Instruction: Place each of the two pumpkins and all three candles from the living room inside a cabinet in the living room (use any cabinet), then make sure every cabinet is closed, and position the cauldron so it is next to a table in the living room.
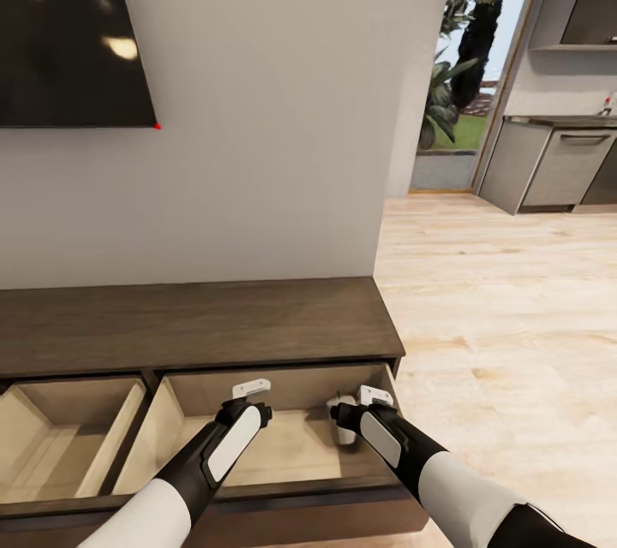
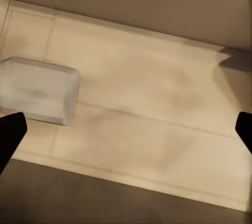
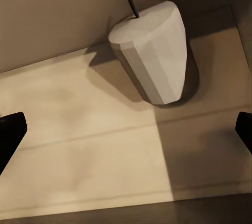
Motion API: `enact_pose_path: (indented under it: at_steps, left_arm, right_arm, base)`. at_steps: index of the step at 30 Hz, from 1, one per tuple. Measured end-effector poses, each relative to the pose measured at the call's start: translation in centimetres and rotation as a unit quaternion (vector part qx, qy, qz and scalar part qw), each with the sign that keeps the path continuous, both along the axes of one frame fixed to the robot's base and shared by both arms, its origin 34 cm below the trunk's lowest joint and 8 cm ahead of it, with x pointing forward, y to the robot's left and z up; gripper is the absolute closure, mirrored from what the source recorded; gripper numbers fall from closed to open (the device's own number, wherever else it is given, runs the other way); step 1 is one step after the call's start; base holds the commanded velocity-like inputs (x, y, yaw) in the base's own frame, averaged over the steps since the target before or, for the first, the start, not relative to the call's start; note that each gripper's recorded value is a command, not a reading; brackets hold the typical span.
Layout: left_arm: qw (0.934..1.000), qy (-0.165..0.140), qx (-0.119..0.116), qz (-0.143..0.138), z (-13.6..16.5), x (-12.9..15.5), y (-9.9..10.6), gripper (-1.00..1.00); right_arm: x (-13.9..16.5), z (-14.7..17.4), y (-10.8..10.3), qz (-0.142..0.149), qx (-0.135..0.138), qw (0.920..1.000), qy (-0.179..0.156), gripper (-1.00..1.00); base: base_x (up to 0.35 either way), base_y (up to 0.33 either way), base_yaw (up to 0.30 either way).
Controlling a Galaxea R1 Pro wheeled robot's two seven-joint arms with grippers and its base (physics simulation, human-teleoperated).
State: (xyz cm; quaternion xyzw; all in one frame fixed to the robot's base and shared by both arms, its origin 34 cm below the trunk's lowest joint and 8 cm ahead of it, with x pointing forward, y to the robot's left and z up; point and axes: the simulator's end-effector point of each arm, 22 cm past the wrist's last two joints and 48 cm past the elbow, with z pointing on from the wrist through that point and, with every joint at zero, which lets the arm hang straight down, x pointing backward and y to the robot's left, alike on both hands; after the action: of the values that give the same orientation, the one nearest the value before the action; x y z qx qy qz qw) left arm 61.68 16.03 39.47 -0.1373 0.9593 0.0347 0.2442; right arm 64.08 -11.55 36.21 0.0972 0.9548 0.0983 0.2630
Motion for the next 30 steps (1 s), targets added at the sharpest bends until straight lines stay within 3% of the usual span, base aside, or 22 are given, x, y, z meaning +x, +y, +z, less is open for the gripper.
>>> enact_pose_path:
  at_steps: [10, 17, 23, 30]
  left_arm:
    - [0.9999, -0.006, -0.009, 0.002, 2.9, 1.0, -0.3, -1.00]
    - [0.9993, 0.000, -0.037, 0.009, 4.7, 1.3, -1.2, -1.00]
    - [0.9987, 0.019, -0.047, -0.010, 6.4, 1.2, -2.0, -1.00]
    - [0.9976, 0.024, -0.064, 0.012, 8.0, 1.7, -1.3, -1.00]
  right_arm:
    - [0.5, 2.2, 0.0, 0.000, 0.000, 1.0000, 0.000, -1.00]
    - [0.9, 3.7, 0.0, 0.000, 0.000, 1.0000, 0.000, -1.00]
    - [1.0, 4.9, 0.1, 0.001, 0.001, 1.0000, 0.006, -1.00]
    - [1.2, 6.4, 0.2, 0.000, 0.003, 1.0000, 0.008, -1.00]
  base:
    - [0.000, 0.000, 0.000]
    - [0.000, 0.000, 0.000]
    - [-0.001, 0.000, 0.000]
    - [-0.132, 0.013, 0.000]
